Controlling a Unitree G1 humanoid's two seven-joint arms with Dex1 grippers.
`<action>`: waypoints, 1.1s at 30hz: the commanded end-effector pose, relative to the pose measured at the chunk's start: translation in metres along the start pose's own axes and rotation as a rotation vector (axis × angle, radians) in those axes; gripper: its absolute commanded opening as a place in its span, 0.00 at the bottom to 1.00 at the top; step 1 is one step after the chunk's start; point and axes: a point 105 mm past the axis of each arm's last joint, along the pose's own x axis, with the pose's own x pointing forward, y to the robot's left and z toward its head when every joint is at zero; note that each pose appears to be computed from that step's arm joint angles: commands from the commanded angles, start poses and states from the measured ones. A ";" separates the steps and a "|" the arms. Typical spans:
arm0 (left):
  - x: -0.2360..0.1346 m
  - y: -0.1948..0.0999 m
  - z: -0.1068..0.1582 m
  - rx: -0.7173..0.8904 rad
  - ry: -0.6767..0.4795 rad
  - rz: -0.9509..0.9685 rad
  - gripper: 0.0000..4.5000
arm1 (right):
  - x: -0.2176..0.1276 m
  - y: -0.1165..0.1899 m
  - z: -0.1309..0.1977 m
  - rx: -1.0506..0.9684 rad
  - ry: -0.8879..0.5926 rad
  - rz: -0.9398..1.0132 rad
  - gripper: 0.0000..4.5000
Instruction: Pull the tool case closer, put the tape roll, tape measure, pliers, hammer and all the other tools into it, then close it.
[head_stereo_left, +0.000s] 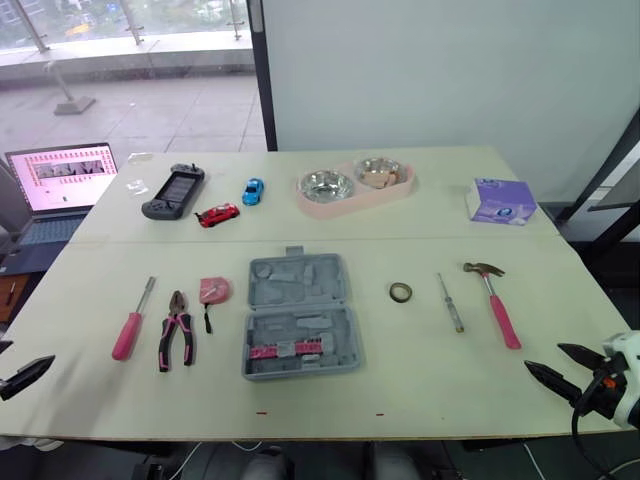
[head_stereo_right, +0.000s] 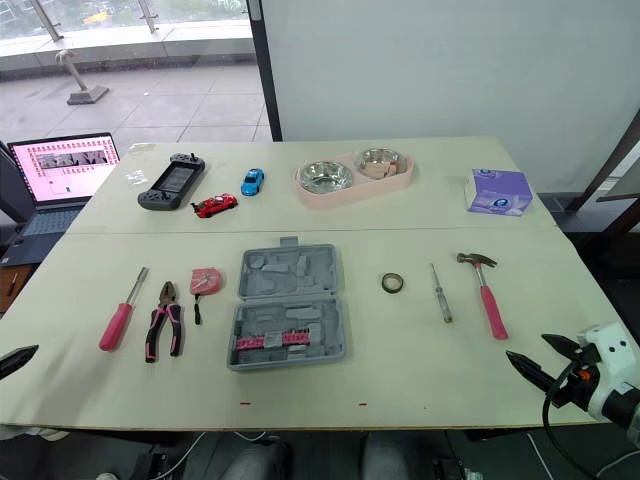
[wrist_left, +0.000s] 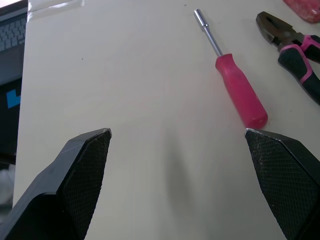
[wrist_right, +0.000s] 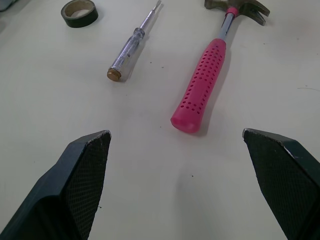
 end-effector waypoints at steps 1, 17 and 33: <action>0.000 0.002 0.009 0.062 -0.003 0.007 1.00 | -0.003 -0.001 0.012 -0.020 -0.046 -0.015 1.00; 0.021 -0.018 0.026 0.040 -0.075 -0.058 1.00 | 0.014 0.026 0.045 0.031 -0.178 0.047 1.00; 0.128 -0.218 0.080 0.096 -0.211 -0.546 0.25 | 0.143 0.168 0.096 -0.118 -0.101 0.361 0.15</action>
